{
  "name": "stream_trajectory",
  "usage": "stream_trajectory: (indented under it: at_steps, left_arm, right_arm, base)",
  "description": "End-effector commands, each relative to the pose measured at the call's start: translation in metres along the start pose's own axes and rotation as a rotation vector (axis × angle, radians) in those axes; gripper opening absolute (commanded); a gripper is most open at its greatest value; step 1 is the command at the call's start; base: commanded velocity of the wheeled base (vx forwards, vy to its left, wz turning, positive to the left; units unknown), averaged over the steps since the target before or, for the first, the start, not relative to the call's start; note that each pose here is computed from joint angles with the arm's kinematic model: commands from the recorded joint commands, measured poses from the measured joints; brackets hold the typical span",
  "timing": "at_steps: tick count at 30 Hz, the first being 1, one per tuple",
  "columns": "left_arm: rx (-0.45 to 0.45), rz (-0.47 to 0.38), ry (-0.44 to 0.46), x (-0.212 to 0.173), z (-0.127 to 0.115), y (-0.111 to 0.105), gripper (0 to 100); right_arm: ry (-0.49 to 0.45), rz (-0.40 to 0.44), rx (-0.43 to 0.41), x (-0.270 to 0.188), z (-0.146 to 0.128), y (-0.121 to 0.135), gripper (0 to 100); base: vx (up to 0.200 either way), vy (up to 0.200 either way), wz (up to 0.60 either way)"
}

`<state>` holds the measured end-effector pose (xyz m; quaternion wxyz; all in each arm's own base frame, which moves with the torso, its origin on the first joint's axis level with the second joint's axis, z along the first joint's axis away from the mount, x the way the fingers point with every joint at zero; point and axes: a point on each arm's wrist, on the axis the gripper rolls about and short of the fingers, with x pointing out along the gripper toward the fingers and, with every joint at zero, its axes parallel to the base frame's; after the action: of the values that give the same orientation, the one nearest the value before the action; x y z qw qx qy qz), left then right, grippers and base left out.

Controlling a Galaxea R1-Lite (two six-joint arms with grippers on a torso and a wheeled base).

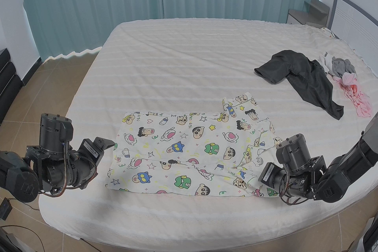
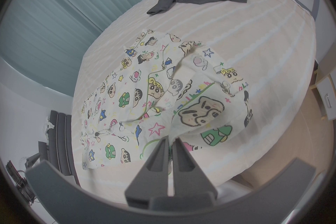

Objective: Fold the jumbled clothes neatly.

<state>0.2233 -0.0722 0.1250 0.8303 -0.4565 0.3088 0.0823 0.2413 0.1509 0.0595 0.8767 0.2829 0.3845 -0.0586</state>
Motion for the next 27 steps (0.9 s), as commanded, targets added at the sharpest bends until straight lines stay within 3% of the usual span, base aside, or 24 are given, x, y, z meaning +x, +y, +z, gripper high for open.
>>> stream_trajectory:
  at_steps: [1, 10, 11, 18, 25, 27]
  left_arm:
    - [0.000, 0.000, 0.001, 0.000, 0.000, 0.000, 100]
    - [0.000, 0.001, 0.001, 0.001, 0.000, 0.000, 100]
    - [0.000, 0.001, 0.001, 0.001, 0.000, 0.000, 100]
    - [0.001, 0.011, 0.006, 0.002, -0.001, 0.002, 100]
    - [0.001, 0.012, 0.004, 0.002, -0.001, 0.002, 100]
    - [0.001, 0.011, 0.006, 0.002, -0.001, 0.002, 100]
  right_arm:
    - [0.025, -0.013, 0.007, 0.002, -0.009, -0.001, 0]
    - [0.051, -0.025, 0.024, 0.004, -0.015, -0.003, 0]
    - [0.055, -0.026, 0.025, 0.004, -0.016, -0.003, 100]
    - [0.068, -0.015, 0.026, -0.003, -0.022, -0.006, 100]
    - [0.052, 0.057, 0.060, -0.036, -0.007, -0.016, 100]
    - [0.057, 0.075, 0.061, -0.046, 0.003, -0.029, 100]
  base:
    - [0.000, 0.000, 0.00]
    - [0.000, 0.000, 0.00]
    - [0.000, 0.000, 0.00]
    - [0.000, 0.000, 0.00]
    - [0.000, 0.000, 0.00]
    - [0.000, 0.000, 0.00]
